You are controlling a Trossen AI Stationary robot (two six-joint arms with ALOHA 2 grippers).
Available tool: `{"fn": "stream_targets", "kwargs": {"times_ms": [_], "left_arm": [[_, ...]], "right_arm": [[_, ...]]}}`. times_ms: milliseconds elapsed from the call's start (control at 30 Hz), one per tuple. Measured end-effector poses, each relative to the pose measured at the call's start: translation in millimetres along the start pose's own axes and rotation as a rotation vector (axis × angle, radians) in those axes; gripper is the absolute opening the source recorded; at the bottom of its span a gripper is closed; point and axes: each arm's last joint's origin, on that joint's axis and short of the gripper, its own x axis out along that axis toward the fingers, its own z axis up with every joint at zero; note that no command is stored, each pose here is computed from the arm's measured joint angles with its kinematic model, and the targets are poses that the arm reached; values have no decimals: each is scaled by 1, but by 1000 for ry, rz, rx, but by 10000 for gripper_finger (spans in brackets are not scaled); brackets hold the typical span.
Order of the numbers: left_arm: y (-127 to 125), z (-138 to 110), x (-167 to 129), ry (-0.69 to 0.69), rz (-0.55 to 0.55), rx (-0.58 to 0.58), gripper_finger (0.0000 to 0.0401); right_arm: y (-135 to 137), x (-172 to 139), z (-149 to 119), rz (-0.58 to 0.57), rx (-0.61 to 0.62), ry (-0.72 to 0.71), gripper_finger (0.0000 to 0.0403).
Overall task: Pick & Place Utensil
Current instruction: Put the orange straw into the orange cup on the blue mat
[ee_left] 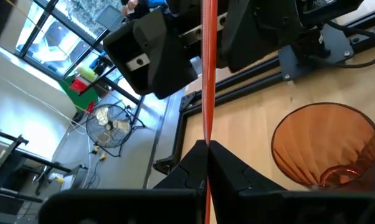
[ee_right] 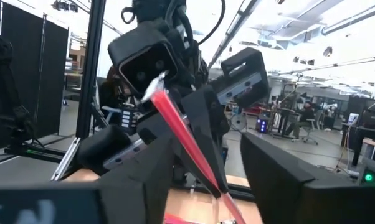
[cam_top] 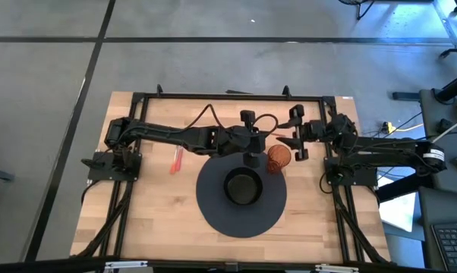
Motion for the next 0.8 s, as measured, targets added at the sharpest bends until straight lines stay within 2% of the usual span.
{"fn": "stream_targets", "kwargs": {"times_ms": [367,800], "left_arm": [[0,-1,1,1,-3,-15,2],[-6,0,-3,25,5,2,12]], "right_arm": [[2,0,0,66,-22,-7,10],[2,0,0,67,-11,-2,2]]}}
